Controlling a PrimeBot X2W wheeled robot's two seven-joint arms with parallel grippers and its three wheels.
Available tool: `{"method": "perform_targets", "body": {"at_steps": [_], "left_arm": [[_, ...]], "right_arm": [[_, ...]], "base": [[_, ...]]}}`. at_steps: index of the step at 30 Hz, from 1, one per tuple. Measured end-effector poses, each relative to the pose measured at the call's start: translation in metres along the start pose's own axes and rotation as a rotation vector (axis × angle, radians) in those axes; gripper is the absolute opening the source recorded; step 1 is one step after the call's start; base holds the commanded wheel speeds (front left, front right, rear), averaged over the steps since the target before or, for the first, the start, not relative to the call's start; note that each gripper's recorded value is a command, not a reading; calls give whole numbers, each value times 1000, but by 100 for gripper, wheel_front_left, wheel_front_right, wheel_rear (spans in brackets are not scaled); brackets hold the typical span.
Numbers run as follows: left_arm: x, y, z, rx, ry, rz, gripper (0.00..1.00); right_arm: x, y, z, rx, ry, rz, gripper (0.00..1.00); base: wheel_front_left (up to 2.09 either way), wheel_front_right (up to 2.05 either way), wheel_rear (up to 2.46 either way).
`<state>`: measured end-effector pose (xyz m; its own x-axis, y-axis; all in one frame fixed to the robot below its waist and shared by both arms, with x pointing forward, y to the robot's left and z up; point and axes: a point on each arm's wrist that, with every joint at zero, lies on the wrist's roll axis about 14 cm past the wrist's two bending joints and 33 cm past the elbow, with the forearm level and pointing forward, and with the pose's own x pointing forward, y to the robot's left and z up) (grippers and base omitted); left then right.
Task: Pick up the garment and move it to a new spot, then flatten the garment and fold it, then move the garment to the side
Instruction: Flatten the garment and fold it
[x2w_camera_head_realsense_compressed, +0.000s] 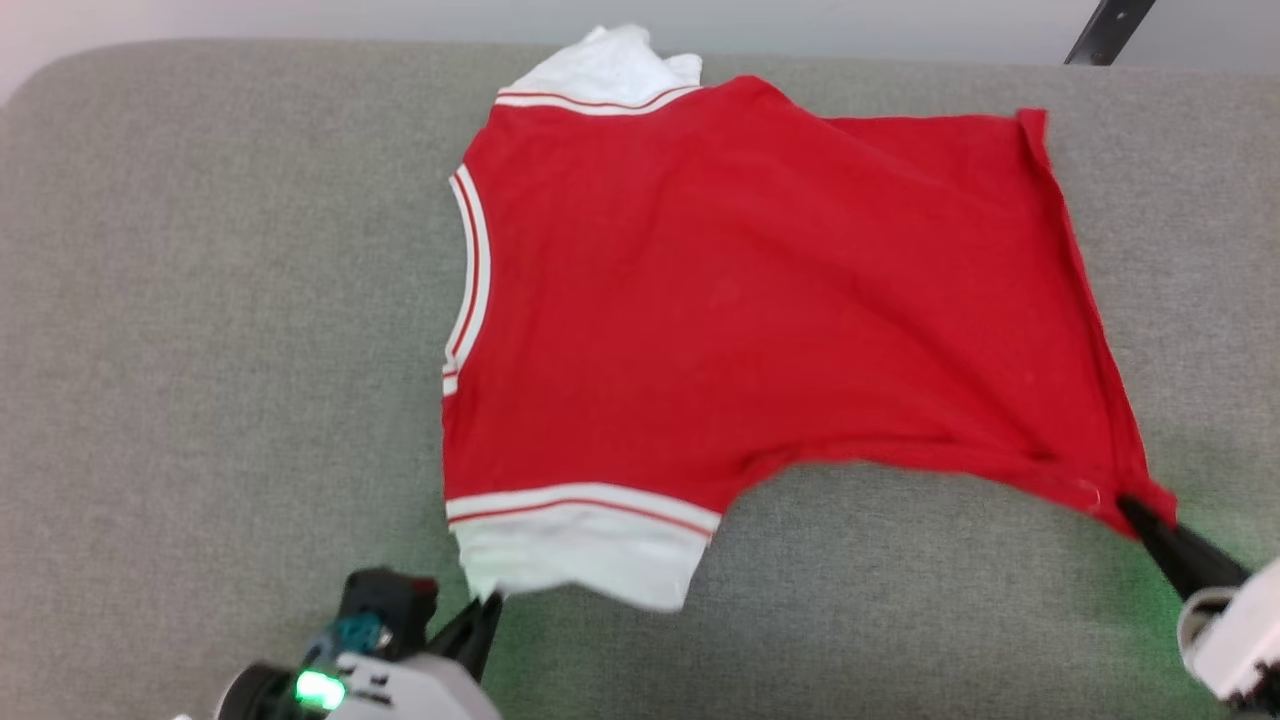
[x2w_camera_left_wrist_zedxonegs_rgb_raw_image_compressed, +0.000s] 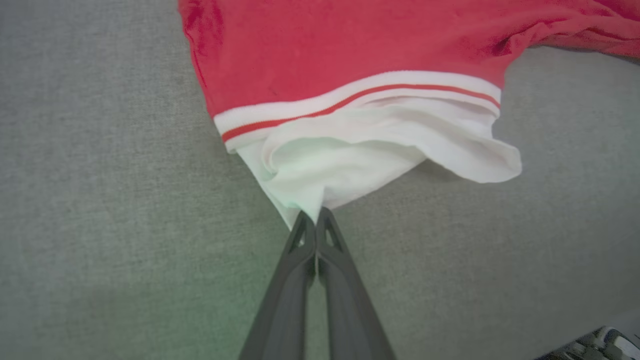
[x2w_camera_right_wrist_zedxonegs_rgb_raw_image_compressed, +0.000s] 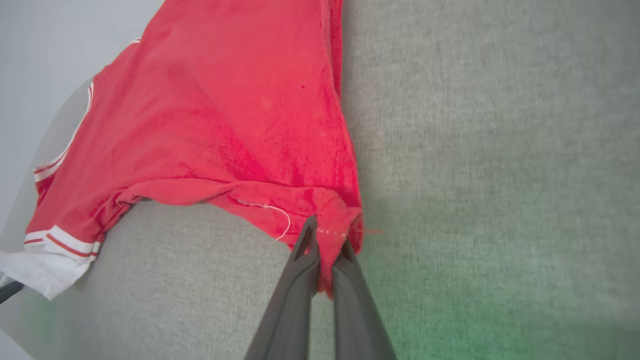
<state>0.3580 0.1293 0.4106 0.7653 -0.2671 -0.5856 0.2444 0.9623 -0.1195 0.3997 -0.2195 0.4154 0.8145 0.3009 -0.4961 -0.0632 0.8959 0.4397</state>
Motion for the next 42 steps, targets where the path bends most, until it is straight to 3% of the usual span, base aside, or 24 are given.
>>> {"method": "perform_targets", "body": {"at_steps": [7, 12, 18, 29, 42], "left_arm": [[-23, 8, -14, -54, 71, 65, 0], [-30, 9, -9, -59, 87, 70, 0], [-22, 18, 32, 47, 17, 59, 0], [30, 24, 117, 251, -73, -1, 0], [94, 15, 63, 151, 232, -98, 0]], "right_arm": [[-19, -13, -31, 51, 97, -42, 0], [-29, -25, -27, 65, 91, -80, 0], [-25, -27, -4, 31, 59, -92, 0], [18, -12, 58, -123, 16, -71, 0], [59, -25, 28, -187, 246, -108, 0]], "base": [[0, 0, 0], [0, 0, 0], [0, 0, 0], [0, 0, 0], [0, 0, 0]]}}
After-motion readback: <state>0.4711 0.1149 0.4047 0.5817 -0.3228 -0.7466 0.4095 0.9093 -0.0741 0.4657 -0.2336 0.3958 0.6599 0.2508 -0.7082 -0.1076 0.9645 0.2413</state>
